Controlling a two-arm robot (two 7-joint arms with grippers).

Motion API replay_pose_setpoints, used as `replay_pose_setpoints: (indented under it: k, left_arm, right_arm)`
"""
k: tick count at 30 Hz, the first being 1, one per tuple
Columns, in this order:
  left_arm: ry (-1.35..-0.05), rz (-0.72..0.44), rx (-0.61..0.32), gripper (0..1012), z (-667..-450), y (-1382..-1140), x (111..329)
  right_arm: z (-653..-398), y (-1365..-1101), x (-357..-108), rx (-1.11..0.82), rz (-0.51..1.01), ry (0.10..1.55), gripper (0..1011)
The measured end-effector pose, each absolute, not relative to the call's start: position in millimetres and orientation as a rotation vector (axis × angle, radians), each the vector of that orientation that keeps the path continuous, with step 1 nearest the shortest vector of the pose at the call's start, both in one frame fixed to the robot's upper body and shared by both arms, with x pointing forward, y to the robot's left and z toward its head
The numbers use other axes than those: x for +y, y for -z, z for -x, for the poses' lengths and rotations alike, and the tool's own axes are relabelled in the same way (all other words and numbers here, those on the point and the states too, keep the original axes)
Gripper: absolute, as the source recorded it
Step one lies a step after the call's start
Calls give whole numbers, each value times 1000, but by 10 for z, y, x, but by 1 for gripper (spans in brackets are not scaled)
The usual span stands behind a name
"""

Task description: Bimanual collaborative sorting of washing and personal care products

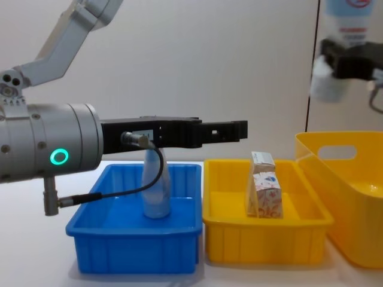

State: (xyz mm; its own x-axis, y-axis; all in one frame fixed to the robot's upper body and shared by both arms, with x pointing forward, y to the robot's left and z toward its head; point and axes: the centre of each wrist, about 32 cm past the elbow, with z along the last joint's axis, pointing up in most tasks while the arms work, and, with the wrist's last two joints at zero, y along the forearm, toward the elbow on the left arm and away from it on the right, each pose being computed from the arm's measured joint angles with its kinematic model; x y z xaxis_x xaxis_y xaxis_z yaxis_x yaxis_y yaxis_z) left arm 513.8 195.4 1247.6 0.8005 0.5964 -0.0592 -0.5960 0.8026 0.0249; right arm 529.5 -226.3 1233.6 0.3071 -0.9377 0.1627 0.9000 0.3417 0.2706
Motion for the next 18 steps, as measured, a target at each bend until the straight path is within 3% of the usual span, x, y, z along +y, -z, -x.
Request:
replay_pose_setpoints:
  k: [18]
  left_arm:
    - [-639, -5, 65, 1001, -5138, -12476, 1954]
  right_arm:
    - [-5295, -12300, -2695, -276, -42, 1462, 168]
